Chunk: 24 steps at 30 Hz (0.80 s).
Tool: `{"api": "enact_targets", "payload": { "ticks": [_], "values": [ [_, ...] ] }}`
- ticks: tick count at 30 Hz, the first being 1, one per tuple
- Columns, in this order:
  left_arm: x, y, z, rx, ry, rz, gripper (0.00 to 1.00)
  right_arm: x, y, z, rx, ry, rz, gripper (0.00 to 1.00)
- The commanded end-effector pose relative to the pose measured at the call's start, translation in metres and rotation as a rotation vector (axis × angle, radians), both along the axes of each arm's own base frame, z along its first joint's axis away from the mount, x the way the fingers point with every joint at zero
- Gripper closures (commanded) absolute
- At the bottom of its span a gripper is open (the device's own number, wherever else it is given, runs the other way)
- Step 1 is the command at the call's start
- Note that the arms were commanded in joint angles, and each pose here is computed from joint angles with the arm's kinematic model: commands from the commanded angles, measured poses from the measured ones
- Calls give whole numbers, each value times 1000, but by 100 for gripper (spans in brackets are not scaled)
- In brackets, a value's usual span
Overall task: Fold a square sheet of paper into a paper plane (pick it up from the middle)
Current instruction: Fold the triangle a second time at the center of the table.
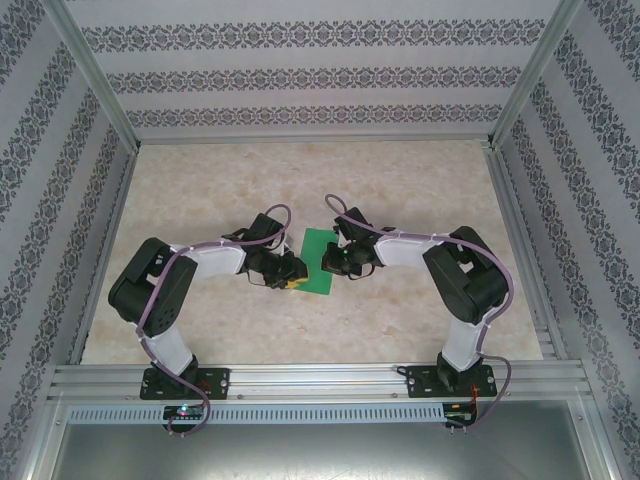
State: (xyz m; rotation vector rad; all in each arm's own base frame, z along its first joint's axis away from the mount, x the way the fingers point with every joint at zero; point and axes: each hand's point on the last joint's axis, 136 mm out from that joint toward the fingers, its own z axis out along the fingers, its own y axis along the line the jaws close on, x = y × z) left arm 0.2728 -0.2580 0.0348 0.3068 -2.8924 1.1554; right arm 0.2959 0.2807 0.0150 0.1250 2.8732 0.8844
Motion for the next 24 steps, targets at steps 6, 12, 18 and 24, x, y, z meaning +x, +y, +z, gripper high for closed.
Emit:
{"api": "enact_targets", "payload": {
  "ticks": [6, 12, 18, 24],
  "values": [
    [11, -25, 39, -169, -132, -55, 68, -23, -22, -37, -128, 119, 5, 100],
    [22, -35, 44, -207, -153, -62, 66, -20, -20, -32, -87, 118, -9, 100],
    [29, -40, 36, -217, -136, -55, 61, -10, -15, -16, 7, 101, -35, 100],
    [33, -40, 35, -217, -141, -46, 42, 1, -10, 7, 96, 66, -49, 97]
  ]
}}
